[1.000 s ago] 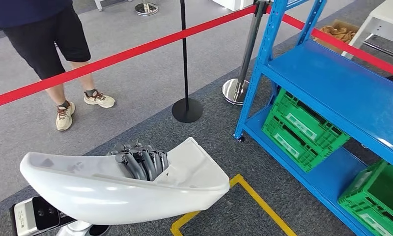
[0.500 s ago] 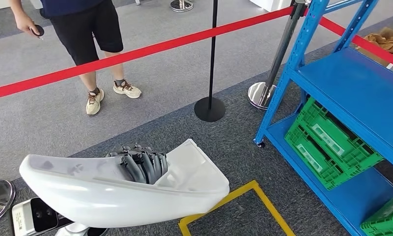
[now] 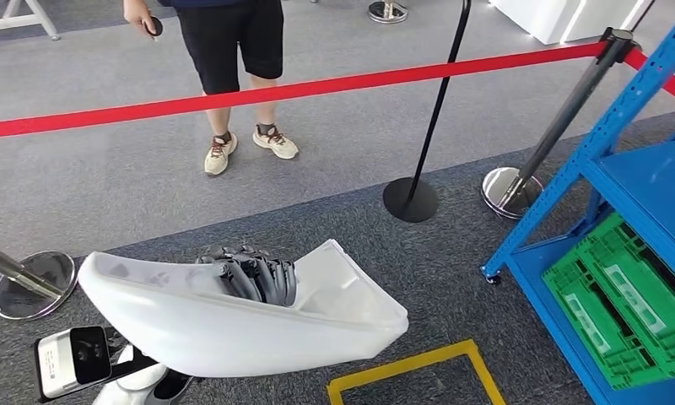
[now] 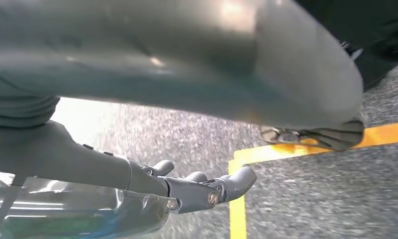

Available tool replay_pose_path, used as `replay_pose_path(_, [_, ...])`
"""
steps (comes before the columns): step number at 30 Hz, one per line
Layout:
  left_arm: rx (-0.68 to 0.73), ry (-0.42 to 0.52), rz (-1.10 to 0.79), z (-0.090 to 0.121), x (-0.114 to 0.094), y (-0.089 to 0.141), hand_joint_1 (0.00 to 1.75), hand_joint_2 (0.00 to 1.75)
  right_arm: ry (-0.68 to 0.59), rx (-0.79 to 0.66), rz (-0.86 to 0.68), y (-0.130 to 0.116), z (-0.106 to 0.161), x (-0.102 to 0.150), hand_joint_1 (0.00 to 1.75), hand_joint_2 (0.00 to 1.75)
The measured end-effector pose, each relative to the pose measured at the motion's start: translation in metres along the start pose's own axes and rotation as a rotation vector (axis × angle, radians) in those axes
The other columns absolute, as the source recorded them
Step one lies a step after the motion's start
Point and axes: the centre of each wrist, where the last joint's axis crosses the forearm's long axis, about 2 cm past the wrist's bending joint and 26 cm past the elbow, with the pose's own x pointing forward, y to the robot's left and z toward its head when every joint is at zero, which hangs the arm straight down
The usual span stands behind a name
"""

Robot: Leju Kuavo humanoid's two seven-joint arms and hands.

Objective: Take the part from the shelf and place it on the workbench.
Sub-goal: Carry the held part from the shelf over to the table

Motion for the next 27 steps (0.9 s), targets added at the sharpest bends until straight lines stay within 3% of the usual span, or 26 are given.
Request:
replay_pose_path(14, [-0.038, 0.005, 0.049, -0.009, -0.012, 0.003, 1.75, 1.75, 0.009, -0.012, -0.022, -0.006, 0.001, -0.001, 0.0, 0.0])
replay_pose_path(27, [-0.053, 0.002, 0.031, -0.008, -0.008, -0.001, 1.75, 1.75, 0.01, 0.003, 0.026, 0.001, 0.0, -0.004, 0.0, 0.0])
